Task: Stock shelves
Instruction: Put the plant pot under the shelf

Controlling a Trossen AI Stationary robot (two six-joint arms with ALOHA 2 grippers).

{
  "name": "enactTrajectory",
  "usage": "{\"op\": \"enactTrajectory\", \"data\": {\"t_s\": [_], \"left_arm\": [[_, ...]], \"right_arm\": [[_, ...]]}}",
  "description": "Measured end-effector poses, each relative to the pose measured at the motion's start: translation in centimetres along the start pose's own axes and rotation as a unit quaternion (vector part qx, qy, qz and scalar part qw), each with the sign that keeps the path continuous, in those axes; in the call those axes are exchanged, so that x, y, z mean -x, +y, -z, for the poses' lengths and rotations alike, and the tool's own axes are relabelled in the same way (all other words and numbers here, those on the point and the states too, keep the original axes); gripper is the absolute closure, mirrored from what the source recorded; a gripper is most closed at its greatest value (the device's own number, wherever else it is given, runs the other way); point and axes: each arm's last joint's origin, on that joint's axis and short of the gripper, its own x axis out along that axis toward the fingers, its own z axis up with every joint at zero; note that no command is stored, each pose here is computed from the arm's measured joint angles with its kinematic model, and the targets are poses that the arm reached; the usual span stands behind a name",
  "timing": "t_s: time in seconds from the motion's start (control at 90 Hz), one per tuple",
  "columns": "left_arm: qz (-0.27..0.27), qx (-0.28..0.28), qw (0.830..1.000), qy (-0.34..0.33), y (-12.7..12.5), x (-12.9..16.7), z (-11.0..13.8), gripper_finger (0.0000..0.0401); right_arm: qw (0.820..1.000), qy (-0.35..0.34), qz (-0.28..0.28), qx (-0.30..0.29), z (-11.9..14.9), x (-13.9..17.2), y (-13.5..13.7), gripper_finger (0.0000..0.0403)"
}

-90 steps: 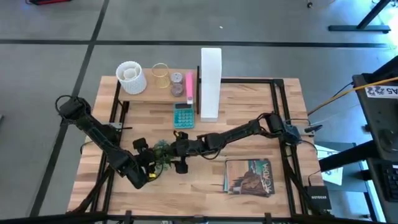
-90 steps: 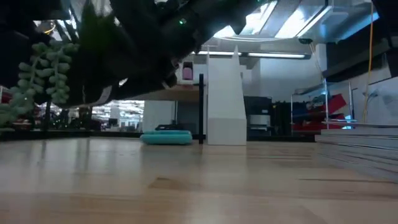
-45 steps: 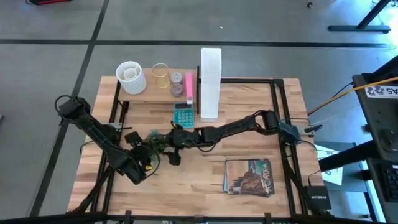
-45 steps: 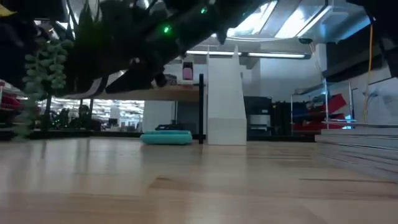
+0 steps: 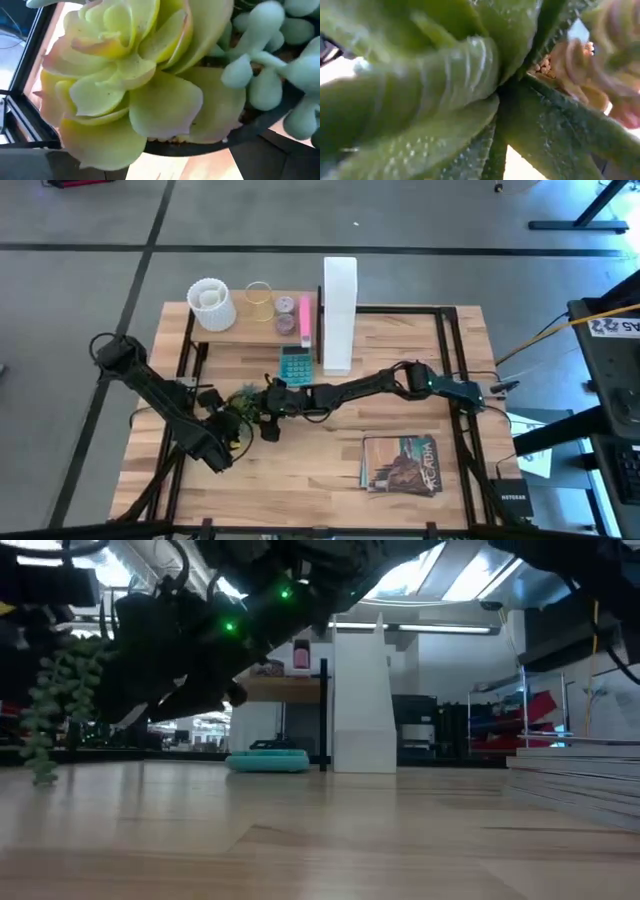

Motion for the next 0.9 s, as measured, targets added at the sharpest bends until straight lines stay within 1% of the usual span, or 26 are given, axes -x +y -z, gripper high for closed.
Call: {"op": "enactTrajectory", "data": {"t_s": [0.256, 0.556, 0.711, 0.9], "left_arm": [[-0.041, 0.005, 0.999, -0.01, 0.9, -1.5, 0.7, 0.0132], [-0.083, -0.001, 0.997, 0.003, 2.0, -3.3, 1.2, 0.0132], [-0.096, -0.008, 0.995, 0.0, 2.3, -3.9, 1.5, 0.0132], [-0.089, -0.021, 0.996, 0.004, 2.3, -5.2, 2.2, 0.0132]], "right_arm": [[1.0, -0.012, 0.01, -0.019, -0.6, -0.2, -2.0, 0.0084], [0.999, -0.036, 0.022, -0.026, -0.9, -0.6, -3.6, 0.0084], [0.998, -0.04, 0.024, -0.031, -0.3, -1.4, -4.3, 0.0084], [0.998, -0.034, 0.025, -0.037, 0.7, -2.5, -5.0, 0.0084]]}}
